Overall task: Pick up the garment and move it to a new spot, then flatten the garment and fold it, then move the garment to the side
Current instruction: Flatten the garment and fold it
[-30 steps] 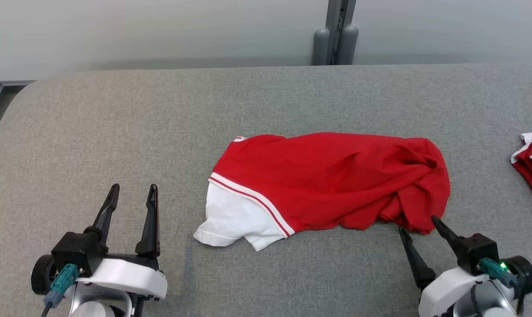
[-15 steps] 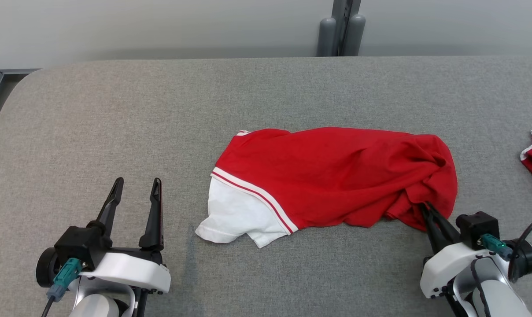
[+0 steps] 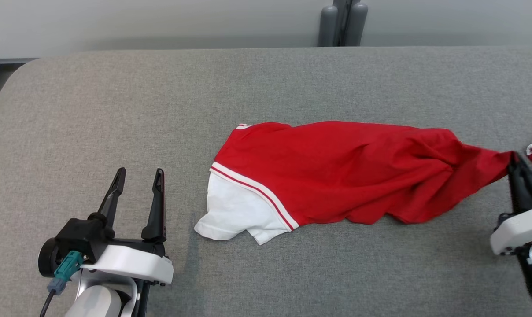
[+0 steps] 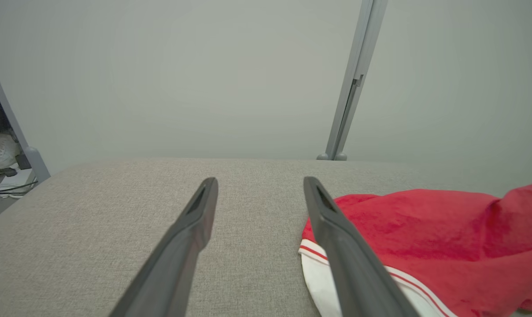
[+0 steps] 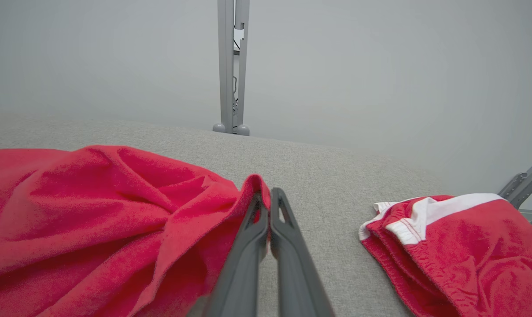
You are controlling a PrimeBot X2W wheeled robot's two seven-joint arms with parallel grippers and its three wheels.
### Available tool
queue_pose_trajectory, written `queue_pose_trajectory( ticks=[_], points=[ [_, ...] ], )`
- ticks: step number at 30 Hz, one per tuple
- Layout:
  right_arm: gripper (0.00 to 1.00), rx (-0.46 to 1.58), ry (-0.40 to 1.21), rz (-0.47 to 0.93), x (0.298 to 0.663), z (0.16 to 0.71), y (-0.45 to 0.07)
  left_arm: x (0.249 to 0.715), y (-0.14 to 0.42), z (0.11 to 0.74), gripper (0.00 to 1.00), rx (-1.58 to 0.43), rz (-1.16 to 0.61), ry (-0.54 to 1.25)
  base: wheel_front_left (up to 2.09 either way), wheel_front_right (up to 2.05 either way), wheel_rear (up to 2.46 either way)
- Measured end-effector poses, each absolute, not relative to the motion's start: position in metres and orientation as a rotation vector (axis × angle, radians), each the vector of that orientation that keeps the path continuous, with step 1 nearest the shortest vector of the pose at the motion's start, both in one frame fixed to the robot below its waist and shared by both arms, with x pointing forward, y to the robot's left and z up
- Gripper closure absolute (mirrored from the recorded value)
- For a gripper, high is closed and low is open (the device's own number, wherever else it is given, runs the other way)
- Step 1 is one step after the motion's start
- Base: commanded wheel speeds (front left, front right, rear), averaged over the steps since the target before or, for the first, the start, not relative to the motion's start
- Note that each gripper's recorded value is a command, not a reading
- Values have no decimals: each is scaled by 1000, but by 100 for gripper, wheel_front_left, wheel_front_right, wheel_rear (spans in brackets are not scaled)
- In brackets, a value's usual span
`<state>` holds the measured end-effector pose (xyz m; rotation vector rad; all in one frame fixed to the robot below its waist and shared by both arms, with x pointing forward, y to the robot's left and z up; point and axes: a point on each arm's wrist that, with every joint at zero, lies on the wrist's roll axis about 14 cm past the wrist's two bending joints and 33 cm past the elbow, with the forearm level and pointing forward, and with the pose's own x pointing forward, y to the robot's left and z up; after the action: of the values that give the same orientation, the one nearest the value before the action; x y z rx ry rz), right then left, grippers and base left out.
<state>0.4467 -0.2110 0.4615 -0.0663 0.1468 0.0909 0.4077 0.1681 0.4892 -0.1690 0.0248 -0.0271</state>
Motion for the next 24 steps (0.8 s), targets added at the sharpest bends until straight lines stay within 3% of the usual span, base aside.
queue_pose_trajectory(
  ticks=[9, 18, 19, 21, 22, 24],
  points=[
    [100, -75, 76, -24, 501, 481, -263, 418, 176, 480, 0, -160, -9, 39, 0, 0, 0],
    [100, -66, 149, 31, 543, 446, -246, 426, 180, 462, 0, -160, 10, 75, 0, 0, 0],
    [94, -63, 163, 33, 542, 440, -245, 426, 180, 461, 0, -160, 12, 79, 0, 0, 0],
    [19, -47, 184, 28, 538, 430, -245, 429, 178, 461, 0, -159, 8, 76, 0, 0, 0],
    [0, -35, 188, 20, 536, 427, -246, 430, 177, 462, 0, -160, 6, 71, 0, 0, 0],
    [0, -14, 187, 10, 529, 424, -246, 432, 175, 462, 0, -162, -1, 69, 0, 0, 0]
  ],
)
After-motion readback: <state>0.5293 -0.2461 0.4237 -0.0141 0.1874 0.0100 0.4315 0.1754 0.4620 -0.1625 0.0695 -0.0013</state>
